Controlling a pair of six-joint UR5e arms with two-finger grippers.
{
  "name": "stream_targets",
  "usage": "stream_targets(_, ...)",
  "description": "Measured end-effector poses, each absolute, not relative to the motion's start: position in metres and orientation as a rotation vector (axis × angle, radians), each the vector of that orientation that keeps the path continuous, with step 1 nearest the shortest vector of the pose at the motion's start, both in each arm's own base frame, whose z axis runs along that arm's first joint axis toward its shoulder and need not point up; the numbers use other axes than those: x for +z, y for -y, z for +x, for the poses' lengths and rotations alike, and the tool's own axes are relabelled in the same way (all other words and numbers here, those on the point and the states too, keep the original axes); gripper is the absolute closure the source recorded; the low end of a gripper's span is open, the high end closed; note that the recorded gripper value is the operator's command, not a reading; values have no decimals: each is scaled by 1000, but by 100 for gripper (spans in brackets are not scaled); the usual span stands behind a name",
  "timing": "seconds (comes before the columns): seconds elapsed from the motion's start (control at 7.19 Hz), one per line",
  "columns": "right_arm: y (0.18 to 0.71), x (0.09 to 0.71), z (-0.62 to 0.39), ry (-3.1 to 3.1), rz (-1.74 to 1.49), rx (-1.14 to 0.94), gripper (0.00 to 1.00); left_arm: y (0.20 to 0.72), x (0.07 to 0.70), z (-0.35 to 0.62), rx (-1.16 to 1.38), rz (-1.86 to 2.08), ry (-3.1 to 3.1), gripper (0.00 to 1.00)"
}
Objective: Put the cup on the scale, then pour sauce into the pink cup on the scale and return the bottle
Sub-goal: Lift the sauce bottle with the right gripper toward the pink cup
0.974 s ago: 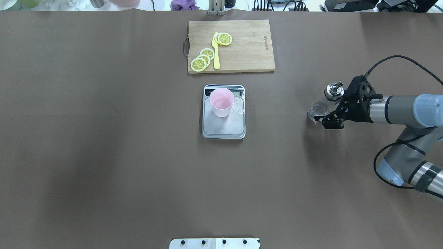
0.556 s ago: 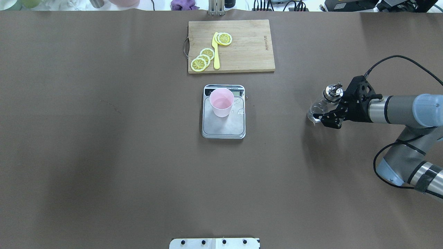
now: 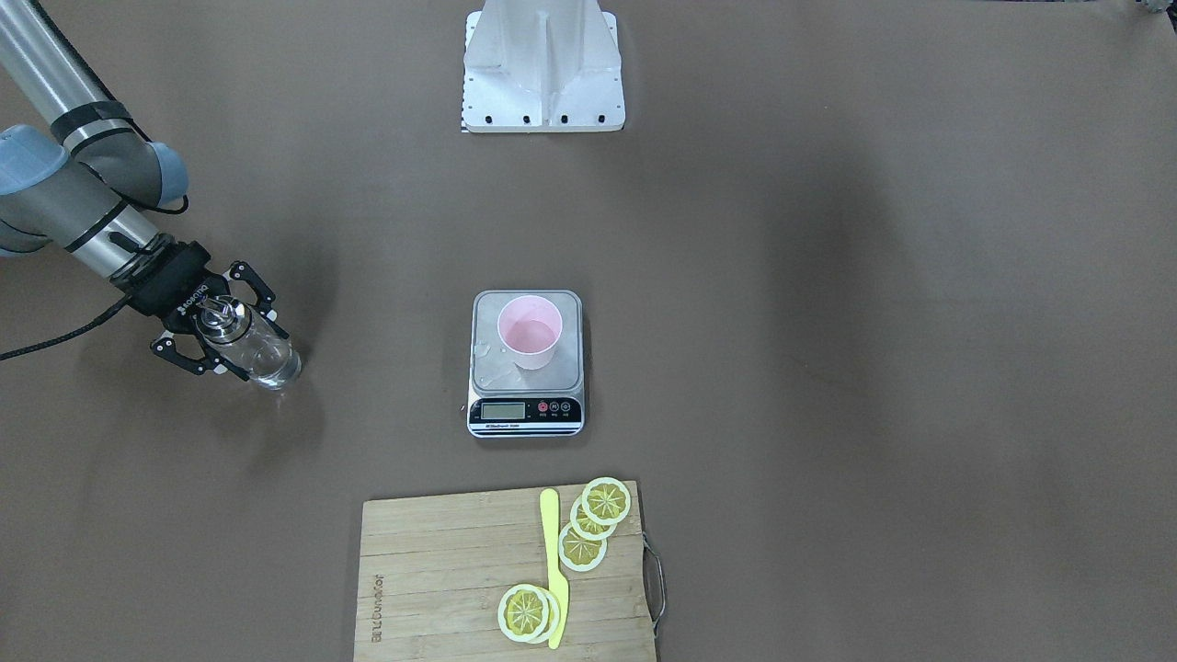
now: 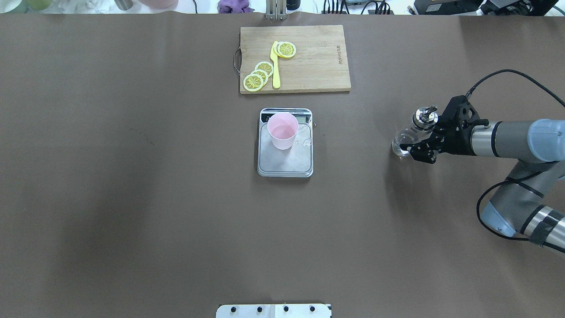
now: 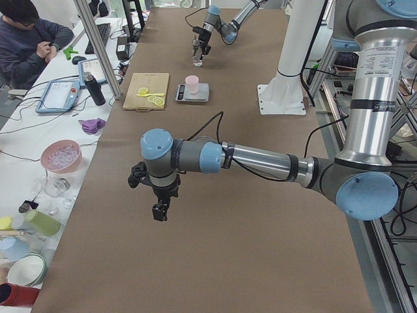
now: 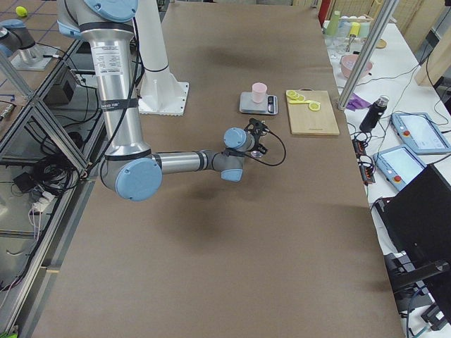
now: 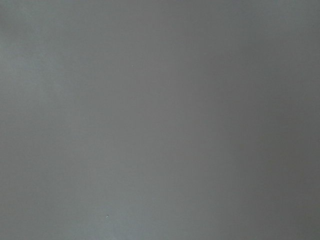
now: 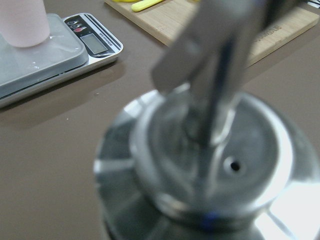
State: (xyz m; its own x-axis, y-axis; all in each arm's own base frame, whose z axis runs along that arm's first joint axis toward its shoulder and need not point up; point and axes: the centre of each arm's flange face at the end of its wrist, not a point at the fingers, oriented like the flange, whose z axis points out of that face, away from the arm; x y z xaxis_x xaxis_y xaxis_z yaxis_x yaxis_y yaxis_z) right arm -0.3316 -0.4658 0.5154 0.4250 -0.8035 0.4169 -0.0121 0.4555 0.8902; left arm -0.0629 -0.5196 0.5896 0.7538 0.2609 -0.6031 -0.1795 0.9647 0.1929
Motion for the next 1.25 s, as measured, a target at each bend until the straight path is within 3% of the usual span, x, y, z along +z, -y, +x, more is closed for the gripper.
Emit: stream_targets(1.25,503,497,-302,976,891,-581,100,519,590,-63,240,125,-676,2)
